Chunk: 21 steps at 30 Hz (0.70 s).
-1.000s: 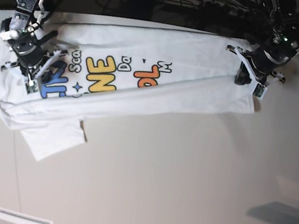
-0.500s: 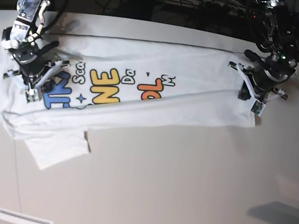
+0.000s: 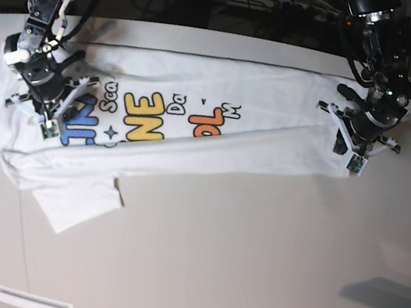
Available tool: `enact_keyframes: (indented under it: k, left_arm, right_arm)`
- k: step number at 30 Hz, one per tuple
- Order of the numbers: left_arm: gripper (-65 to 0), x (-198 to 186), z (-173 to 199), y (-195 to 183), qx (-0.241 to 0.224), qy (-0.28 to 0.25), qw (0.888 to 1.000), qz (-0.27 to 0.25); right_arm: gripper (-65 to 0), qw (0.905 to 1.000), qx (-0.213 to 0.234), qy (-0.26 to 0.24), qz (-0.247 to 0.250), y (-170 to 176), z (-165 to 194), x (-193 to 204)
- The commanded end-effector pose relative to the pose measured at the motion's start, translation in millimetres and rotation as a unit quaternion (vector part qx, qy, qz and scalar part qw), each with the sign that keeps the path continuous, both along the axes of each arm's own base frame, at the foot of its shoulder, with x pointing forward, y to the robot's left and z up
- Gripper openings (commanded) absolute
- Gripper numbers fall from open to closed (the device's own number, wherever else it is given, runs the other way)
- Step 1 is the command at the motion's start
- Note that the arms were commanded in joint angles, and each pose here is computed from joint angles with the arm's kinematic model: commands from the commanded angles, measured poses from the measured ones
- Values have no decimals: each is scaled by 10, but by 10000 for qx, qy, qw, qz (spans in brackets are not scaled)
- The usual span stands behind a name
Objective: Fold the T-shirt properly
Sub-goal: 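Move the right gripper to the protruding sleeve and grasp it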
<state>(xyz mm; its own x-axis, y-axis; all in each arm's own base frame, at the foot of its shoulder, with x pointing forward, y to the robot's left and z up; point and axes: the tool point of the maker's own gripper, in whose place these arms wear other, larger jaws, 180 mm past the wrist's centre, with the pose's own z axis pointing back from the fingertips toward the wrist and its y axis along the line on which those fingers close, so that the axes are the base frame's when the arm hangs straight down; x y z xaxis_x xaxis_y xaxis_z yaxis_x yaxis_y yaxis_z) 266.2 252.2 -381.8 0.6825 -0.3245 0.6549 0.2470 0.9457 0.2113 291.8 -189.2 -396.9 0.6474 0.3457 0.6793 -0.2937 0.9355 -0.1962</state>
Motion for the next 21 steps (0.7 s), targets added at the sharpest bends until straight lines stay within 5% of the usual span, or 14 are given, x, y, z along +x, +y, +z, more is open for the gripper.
enact_keyframes:
  k: [1,6,13,21]
  left_arm:
    - [-650,97,192,14,67,-329,9994,-30]
    - [-650,60,470,40,410,-482,9980,-41]
    - [-650,65,738,58,736,-625,9953,-24]
    - [-650,-190,726,422,833,-508,9937,552]
  right_arm:
    - [-643,9990,-43,-435,17,-19,246,148]
    - [-635,9936,-264,-1092,77,-16,731,289]
    - [-543,9836,-536,-1707,245,62,1351,802]
    - [-302,9842,-648,-1277,1041,437,1285,1564]
